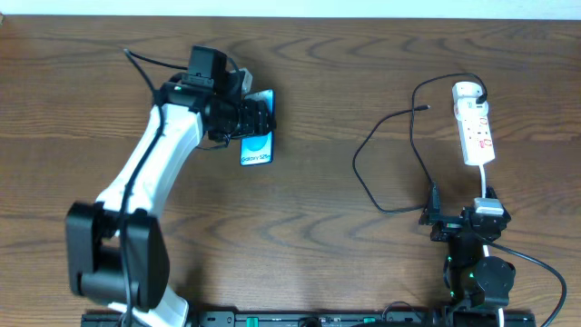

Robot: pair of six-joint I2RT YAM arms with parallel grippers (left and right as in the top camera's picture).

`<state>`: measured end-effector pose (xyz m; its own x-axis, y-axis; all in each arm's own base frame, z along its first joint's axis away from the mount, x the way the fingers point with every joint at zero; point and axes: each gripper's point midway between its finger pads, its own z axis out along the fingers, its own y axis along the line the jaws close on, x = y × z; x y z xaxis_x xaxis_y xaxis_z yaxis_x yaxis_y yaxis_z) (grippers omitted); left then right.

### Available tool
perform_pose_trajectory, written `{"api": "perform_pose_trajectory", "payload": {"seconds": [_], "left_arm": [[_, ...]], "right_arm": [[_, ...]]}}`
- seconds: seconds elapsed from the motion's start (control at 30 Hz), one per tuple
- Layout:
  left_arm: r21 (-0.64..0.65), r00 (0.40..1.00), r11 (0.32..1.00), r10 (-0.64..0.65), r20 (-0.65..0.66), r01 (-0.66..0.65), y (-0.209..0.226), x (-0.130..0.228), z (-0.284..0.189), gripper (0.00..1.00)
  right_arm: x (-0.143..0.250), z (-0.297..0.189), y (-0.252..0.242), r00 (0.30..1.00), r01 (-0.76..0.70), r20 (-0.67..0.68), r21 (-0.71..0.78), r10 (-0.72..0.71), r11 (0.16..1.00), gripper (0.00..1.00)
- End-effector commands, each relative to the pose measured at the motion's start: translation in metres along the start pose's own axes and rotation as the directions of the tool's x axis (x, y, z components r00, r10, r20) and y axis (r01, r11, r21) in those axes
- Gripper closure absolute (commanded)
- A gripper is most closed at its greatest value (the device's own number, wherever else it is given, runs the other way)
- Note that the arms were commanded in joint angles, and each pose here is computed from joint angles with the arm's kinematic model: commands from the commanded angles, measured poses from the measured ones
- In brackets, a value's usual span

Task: Plug charger to phone and switch on socket
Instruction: 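Lift the phone with the left gripper and tilt it upright toward center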

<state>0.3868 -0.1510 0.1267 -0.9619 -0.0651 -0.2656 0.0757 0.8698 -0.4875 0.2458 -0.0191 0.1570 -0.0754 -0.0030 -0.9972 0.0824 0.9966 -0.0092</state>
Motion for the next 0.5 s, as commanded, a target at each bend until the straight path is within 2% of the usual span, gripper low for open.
{"api": "perform_pose_trajectory", "payload": {"seconds": [0.0, 0.2, 0.33, 0.47], "left_arm": [[0.209, 0.999, 0.978, -0.032, 0.023, 0.027, -0.052, 0.002, -0.038, 0.41], [0.335, 0.996, 0.939, -0.091, 0.013, 0.082, -0.083, 0.008, -0.069, 0.41], [0.453, 0.993, 0.884, -0.089, -0.080, 0.116, -0.113, 0.023, -0.076, 0.41], [0.471, 0.983, 0.868, -0.094, -0.159, 0.159, -0.137, 0.041, -0.071, 0.41]], "right_arm": [[0.000, 0.000, -0.003, 1.000, -0.011, 0.001, 0.012, 0.011, 1.000, 0.01], [0.000, 0.000, -0.003, 1.000, -0.011, 0.001, 0.012, 0.011, 1.000, 0.01], [0.000, 0.000, -0.003, 1.000, -0.011, 0.001, 0.012, 0.011, 1.000, 0.01], [0.000, 0.000, -0.003, 1.000, -0.011, 0.002, 0.012, 0.011, 1.000, 0.01]]}}
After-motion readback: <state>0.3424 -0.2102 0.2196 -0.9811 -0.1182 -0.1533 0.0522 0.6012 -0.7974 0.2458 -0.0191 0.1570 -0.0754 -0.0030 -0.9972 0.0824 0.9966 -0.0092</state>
